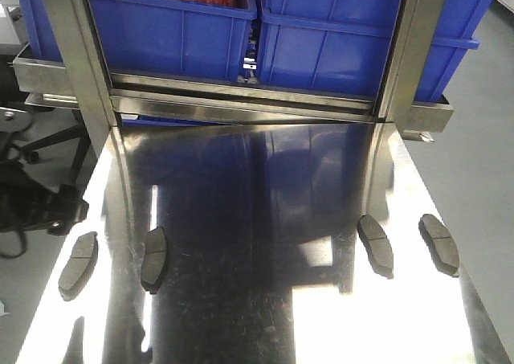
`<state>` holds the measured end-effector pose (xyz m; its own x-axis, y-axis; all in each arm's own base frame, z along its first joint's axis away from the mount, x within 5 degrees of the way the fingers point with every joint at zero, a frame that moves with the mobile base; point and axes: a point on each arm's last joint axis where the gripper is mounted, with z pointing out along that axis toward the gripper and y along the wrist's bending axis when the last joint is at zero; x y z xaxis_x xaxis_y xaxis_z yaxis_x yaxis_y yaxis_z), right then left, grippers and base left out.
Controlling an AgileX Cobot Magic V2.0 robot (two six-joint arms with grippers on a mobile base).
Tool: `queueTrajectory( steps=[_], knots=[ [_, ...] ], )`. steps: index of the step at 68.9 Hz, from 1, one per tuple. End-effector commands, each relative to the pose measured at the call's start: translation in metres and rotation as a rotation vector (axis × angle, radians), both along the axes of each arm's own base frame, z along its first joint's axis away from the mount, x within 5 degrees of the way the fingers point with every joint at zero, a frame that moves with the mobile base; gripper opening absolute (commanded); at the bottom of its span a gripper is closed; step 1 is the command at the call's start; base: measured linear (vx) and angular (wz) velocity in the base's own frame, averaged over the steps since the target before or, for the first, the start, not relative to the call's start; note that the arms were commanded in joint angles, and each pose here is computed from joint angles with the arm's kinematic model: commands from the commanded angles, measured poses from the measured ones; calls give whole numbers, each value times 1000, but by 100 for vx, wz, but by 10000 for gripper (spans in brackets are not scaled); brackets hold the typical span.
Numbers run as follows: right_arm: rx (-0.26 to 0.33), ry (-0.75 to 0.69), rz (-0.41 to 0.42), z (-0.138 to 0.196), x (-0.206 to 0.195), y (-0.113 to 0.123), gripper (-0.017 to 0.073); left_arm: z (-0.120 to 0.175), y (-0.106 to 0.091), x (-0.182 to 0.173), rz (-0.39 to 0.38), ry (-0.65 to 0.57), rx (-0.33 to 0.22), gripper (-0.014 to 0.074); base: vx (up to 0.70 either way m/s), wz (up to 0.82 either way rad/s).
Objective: Move and align brake pads A on conveyor
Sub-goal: 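Close the left gripper on the brake pad and lift it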
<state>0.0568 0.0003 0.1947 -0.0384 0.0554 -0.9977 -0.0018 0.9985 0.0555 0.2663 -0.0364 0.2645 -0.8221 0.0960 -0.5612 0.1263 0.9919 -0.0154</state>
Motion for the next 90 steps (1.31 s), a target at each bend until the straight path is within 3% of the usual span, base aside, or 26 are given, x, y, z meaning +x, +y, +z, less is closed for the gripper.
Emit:
queueTrajectory(
  steps=[1, 20, 41, 72, 90],
  knots=[
    [-14, -67, -4, 0, 0, 0, -10, 4, -5, 20, 27, 19, -27, 627, 0, 0],
    [-14, -66, -3, 0, 0, 0, -10, -39, -3, 54, 105, 181, -37, 622, 0, 0],
    [-14, -66, -3, 0, 0, 0, -10, -75, -5, 62, 111, 310, -22, 578, 0, 0],
    [-14, -66, -3, 0, 0, 0, -10, -89, -7, 64, 116, 352, -28, 567, 0, 0],
    [-14, -66, -3, 0, 0, 0, -10, -89, -7, 65, 116, 348, -28, 482, 0, 0]
  ],
)
